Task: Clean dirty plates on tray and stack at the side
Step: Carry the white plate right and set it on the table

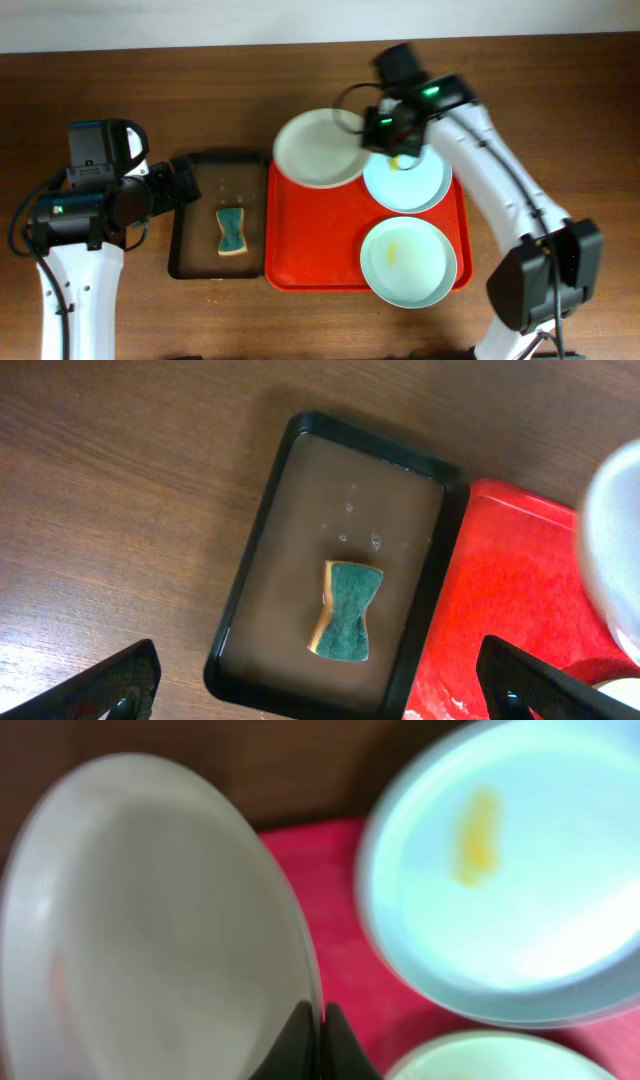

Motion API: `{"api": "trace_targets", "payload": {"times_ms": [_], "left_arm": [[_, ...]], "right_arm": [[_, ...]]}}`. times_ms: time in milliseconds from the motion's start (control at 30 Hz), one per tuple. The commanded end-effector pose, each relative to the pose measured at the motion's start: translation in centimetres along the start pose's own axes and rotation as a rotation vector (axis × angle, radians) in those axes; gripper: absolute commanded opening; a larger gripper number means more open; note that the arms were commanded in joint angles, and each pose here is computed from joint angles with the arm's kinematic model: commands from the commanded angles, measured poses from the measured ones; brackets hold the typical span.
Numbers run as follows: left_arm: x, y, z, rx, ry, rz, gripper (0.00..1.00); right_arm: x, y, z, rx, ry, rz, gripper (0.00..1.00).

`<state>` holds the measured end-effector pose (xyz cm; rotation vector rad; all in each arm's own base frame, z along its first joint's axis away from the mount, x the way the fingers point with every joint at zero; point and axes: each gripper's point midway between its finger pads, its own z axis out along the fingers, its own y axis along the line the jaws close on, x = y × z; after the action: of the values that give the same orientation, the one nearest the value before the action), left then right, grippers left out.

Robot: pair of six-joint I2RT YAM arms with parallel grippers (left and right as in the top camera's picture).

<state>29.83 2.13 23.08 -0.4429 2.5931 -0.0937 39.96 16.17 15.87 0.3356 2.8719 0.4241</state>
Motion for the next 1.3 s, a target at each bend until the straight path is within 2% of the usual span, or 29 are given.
{"api": "trace_targets", "payload": {"times_ms": [0,100,333,433,567,867,1100,1167,1233,1267], "left_arm": [[-0.1,0.0,0.0,0.004,-0.002,-0.011,0.99],[-0.1,0.0,0.0,0.004,-0.002,-0.011,0.99],[-0.1,0.0,0.0,0.004,-0.002,-0.011,0.99],[-0.1,0.0,0.0,0.004,-0.002,-0.011,0.99],[-0.1,0.0,0.0,0.004,-0.002,-0.011,0.99],[-0.1,0.0,0.0,0.004,-0.002,-0.011,0.99],[-0.1,0.0,0.0,0.004,-0.002,-0.011,0.99],[-0.1,0.0,0.0,0.004,-0.002,-0.011,0.99],[-0.1,0.0,0.0,0.004,-0.002,-0.011,0.99],[-0.1,0.0,0.0,0.004,-0.002,-0.011,0.99]], "right_arm": [[-1.1,-5.9,-2.7,-0.026,0.065,0.144,0.04],[-1.2,-13.1,-4.4,0.037,0.115,0.308,0.04],[0.7,-25.4,-8.6,0.122,0.153,0.665,0.04],[2.8,-30.8,-10.0,0.286,0.158,0.768,0.04],[6.7,-36.1,-10.0,0.499,0.180,1.011,0.04],[11.0,-37.5,-2.2,0.502,0.251,1.014,0.04],[11.1,-36.4,-0.9,0.407,0.280,0.939,0.04],[10.8,-36.5,-0.8,0.398,0.274,0.915,0.10],[10.5,-36.4,-0.7,0.384,0.264,0.916,0.21],[10.3,-36.2,-0.6,0.367,0.261,0.910,0.32]]}}
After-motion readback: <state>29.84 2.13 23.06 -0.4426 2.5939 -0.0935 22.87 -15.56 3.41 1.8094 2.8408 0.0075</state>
